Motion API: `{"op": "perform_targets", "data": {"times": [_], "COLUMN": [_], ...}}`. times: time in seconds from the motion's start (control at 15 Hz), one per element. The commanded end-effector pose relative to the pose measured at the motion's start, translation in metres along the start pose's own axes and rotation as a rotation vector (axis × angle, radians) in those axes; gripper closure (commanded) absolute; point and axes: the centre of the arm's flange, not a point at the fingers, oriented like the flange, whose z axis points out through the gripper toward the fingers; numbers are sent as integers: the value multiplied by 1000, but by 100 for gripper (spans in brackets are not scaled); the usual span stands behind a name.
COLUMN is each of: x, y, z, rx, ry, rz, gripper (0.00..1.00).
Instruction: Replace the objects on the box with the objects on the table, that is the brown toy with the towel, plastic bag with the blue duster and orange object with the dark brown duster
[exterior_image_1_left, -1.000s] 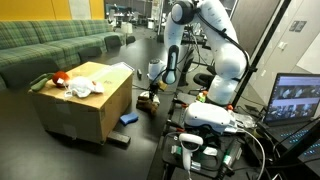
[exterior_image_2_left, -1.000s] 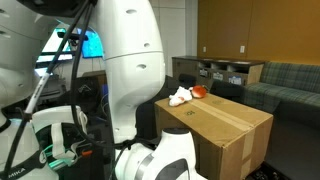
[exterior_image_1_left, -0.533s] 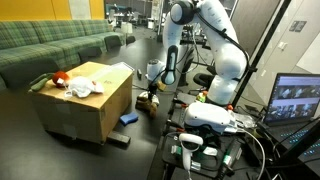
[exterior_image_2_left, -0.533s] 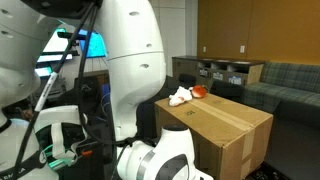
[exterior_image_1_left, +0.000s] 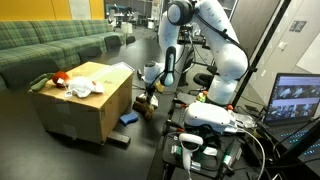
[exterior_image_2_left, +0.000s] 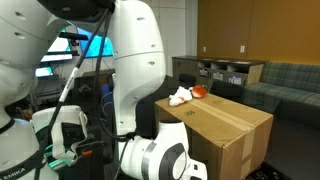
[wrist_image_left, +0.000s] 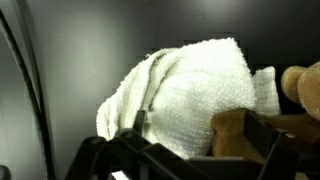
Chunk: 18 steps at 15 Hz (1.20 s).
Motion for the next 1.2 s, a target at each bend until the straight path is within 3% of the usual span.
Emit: {"op": "perform_targets", "data": {"times": [0.0,0.8,1.13], "x": [-1,36,57], "y": [-20,-66,-68], "z": [0,-41,-64], "rx": [-16,-99,-151], "ry": [35,144,185], "rz": [-34,-199,-253], "gripper": [0,0,0]}}
